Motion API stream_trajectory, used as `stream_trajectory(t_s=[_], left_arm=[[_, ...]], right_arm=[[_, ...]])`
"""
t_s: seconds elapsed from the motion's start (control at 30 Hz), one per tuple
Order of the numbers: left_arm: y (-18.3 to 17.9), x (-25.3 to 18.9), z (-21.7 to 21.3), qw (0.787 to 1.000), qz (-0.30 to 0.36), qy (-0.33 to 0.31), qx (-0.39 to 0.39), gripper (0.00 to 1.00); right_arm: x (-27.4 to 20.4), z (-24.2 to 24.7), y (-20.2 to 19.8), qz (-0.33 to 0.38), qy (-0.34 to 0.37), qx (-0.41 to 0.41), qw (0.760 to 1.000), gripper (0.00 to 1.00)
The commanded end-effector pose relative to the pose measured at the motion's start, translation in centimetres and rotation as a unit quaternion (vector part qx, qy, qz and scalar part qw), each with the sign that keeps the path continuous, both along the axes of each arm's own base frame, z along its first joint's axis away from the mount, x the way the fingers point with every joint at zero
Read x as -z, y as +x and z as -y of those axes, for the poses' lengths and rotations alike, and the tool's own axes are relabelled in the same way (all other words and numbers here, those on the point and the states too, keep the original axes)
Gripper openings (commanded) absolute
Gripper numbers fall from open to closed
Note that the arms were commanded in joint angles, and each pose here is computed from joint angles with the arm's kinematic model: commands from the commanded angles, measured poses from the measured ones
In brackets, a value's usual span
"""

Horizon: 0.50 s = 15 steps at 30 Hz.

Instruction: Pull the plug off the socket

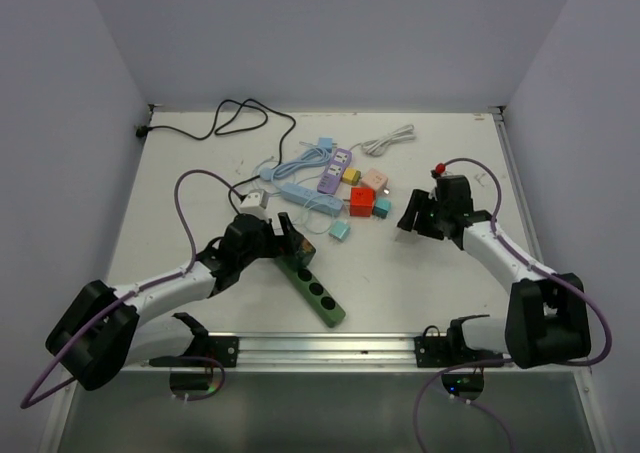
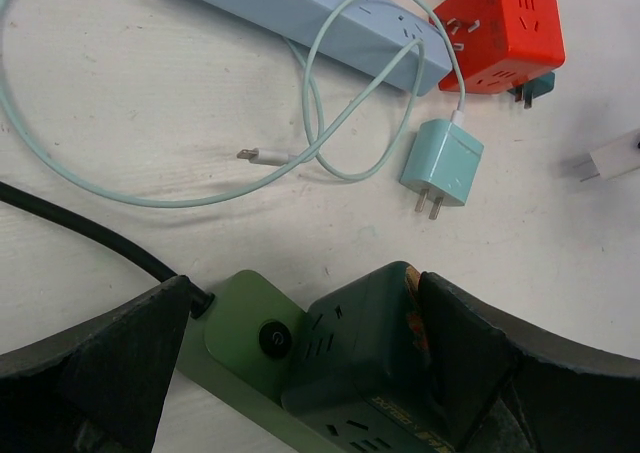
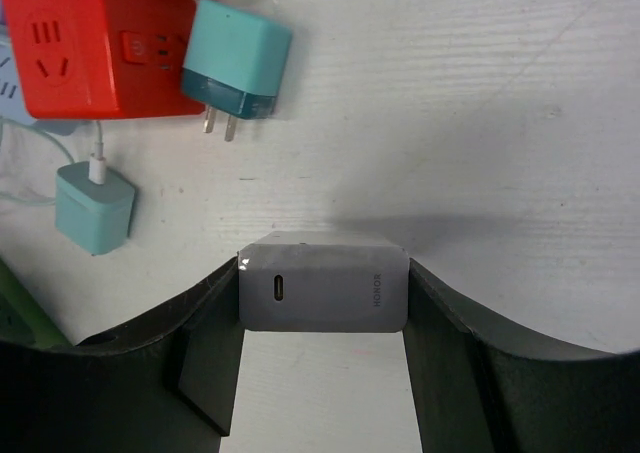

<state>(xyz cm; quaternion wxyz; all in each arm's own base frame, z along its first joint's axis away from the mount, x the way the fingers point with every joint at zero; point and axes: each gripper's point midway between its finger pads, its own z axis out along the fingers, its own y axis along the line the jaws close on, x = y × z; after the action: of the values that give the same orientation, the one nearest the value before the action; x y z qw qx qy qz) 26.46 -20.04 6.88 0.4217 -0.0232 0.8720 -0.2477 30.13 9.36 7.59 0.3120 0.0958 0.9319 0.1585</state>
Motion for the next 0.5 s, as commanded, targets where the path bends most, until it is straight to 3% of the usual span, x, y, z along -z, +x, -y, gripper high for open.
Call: stream_trajectory(t_s=[0.0, 0.2, 0.47], left_arm=[[-2.0, 3.1, -2.3, 0.996, -0.046, 0.081, 0.009, 0.98], [-1.8, 2.5, -2.3, 0.996, -0.041, 0.081, 0.009, 0.99], [-1.9, 2.5, -2.2, 0.996, -0.042, 0.081, 0.013, 0.99]], right_arm=[[-0.2, 0.1, 0.5, -0.009, 0.022, 0.009, 1.000, 0.60], [1.1, 0.9, 1.4, -0.038, 0.035, 0.019, 0.999, 0.64], [1.0, 1.8, 2.9, -0.035, 0.033, 0.034, 0.998, 0.79]])
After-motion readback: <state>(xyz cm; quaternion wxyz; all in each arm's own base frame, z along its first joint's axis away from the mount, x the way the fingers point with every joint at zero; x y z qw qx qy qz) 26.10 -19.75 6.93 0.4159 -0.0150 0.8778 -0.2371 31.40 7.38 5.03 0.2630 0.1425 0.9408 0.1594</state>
